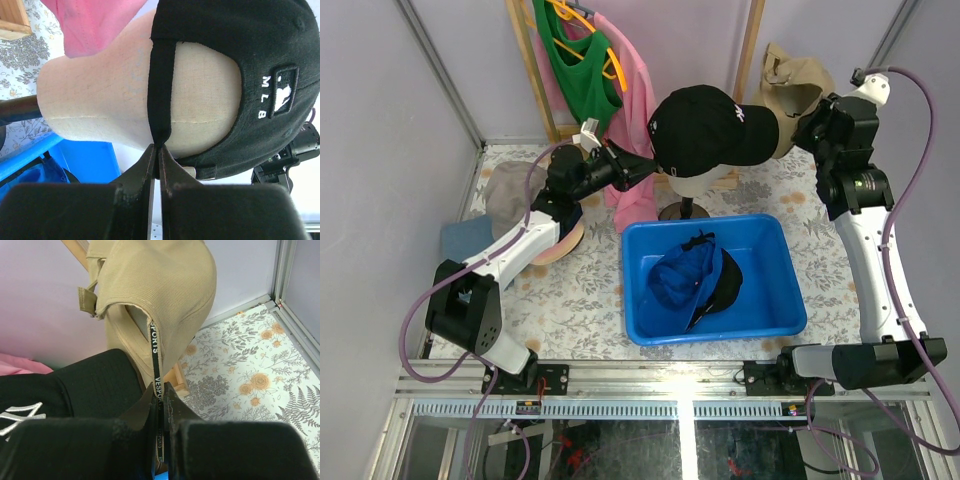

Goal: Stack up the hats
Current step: Adjust the hat stand at the center of the board, then stack the hat on the hat.

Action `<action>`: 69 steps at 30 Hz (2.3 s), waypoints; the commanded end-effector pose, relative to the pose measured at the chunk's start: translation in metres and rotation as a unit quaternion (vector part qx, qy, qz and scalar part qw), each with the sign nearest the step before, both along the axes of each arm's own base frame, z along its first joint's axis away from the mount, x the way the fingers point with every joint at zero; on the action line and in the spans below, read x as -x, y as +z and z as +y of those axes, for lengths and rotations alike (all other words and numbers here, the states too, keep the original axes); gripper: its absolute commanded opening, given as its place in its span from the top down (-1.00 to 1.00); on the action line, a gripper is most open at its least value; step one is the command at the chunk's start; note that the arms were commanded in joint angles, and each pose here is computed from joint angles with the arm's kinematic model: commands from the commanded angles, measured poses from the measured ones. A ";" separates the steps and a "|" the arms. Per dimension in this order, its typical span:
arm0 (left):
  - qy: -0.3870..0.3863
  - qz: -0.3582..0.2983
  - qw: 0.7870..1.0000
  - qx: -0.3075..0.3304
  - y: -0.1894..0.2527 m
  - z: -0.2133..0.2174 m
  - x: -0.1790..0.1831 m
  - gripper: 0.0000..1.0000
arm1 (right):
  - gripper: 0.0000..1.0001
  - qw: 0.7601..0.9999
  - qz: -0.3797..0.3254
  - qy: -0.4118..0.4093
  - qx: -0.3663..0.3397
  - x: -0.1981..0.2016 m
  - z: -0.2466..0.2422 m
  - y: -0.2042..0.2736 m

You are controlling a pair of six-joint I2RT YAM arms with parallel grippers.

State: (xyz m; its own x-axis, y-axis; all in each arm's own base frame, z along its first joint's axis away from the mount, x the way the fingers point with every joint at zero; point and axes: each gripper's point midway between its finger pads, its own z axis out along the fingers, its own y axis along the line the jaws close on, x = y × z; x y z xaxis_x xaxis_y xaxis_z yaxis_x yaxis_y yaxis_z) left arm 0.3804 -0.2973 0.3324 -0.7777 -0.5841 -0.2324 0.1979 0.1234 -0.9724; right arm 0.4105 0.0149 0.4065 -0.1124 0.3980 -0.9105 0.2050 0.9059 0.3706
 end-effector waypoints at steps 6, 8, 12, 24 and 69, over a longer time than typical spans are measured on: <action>-0.013 -0.021 1.000 -0.002 0.016 -0.005 0.012 0.75 | 1.00 0.998 -0.051 -0.021 0.016 -0.003 -0.012 0.039; -0.011 -0.021 1.000 -0.003 0.017 -0.005 0.013 0.68 | 1.00 0.998 -0.048 -0.030 0.025 -0.003 -0.017 0.038; -0.005 -0.020 1.000 -0.004 0.017 -0.003 0.012 0.55 | 1.00 0.997 -0.044 -0.044 0.042 -0.001 -0.024 0.037; 0.040 -0.028 0.999 -0.002 0.027 0.022 0.010 0.28 | 1.00 0.994 -0.048 -0.075 0.067 0.000 -0.041 0.048; 0.002 -0.235 0.968 0.089 0.282 -0.024 0.009 -0.01 | 1.00 0.955 -0.255 0.064 0.137 0.051 0.041 0.212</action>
